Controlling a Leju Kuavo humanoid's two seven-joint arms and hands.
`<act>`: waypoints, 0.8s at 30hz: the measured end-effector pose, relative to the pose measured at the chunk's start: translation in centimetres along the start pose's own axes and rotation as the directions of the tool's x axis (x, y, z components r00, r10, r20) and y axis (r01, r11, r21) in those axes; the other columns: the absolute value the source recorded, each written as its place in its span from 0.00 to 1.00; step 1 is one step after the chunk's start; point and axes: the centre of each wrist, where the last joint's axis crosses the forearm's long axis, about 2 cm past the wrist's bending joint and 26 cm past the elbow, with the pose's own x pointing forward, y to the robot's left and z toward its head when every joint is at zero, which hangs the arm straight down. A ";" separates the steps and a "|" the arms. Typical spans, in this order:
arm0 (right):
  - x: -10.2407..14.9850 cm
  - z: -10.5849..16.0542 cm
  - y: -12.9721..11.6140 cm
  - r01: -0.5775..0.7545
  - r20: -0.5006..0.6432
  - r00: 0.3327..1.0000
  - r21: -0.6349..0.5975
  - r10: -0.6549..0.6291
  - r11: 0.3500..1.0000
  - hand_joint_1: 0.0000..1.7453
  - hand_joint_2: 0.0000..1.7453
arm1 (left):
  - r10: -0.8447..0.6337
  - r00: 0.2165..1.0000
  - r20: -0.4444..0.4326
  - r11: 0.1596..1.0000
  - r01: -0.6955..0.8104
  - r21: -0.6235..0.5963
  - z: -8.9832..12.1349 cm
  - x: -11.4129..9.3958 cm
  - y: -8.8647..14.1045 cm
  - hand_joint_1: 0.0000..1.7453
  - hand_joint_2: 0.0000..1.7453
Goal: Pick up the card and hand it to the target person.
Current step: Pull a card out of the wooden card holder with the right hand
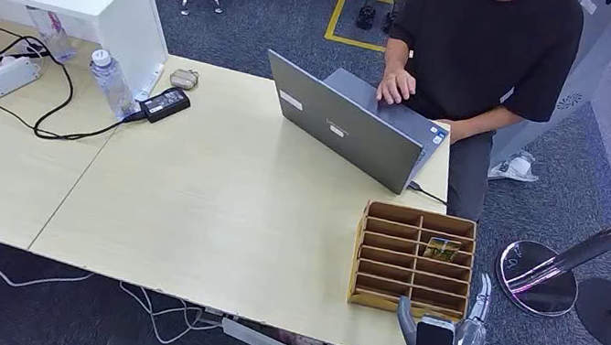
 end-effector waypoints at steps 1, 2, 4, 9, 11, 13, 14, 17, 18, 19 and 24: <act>0.0 0.0 0.0 0.000 0.000 1.000 0.000 0.000 1.000 0.00 1.00 | 0.000 1.000 0.000 1.000 0.000 0.000 0.0 0.0 0.0 0.00 0.00; 0.0 0.0 0.0 0.001 0.001 1.000 -0.001 -0.001 1.000 0.00 1.00 | 0.000 1.000 0.000 1.000 0.000 0.000 0.0 0.0 0.0 0.00 0.00; 0.1 0.0 0.0 0.001 0.003 1.000 -0.002 -0.001 1.000 0.00 1.00 | 0.000 1.000 0.000 1.000 0.000 0.000 0.0 0.0 0.0 0.00 0.00; 0.1 -0.1 0.0 -0.007 0.013 1.000 0.000 0.007 1.000 0.00 1.00 | 0.003 1.000 -0.001 1.000 -0.003 0.001 0.0 0.0 0.0 0.00 0.00; 0.2 -0.2 -0.1 -0.020 0.025 1.000 0.002 0.020 1.000 0.00 1.00 | 0.003 1.000 0.000 1.000 -0.003 0.001 0.0 0.0 0.0 0.00 0.00; 0.4 -0.3 -0.1 -0.030 0.036 0.999 0.002 0.029 1.000 0.00 1.00 | 0.001 1.000 0.002 1.000 -0.001 0.001 0.0 0.0 0.0 0.00 0.00; 0.4 -0.3 -0.1 -0.032 0.040 0.999 0.001 0.032 0.999 0.00 1.00 | 0.000 1.000 0.003 1.000 0.000 0.001 0.0 0.0 0.0 0.00 0.00; 0.6 -0.5 -0.2 -0.041 0.050 0.998 0.000 0.041 0.999 0.00 1.00 | -0.001 1.000 0.006 1.000 0.001 0.000 0.0 0.0 0.0 0.00 0.00; 0.7 -0.5 -0.2 -0.051 0.058 0.997 0.001 0.051 0.999 0.00 1.00 | -0.002 1.000 0.007 1.000 0.002 0.000 0.0 0.0 0.0 0.00 0.00; 0.8 -0.6 -0.3 -0.064 0.069 0.996 0.001 0.064 0.998 0.00 1.00 | -0.002 1.000 0.009 1.000 0.002 0.000 0.0 0.0 0.0 0.00 0.00; 1.6 -1.9 -0.8 -0.136 0.119 0.983 -0.022 0.137 0.991 0.00 1.00 | -0.006 1.000 0.015 1.000 0.006 0.000 0.0 0.0 0.0 0.00 0.00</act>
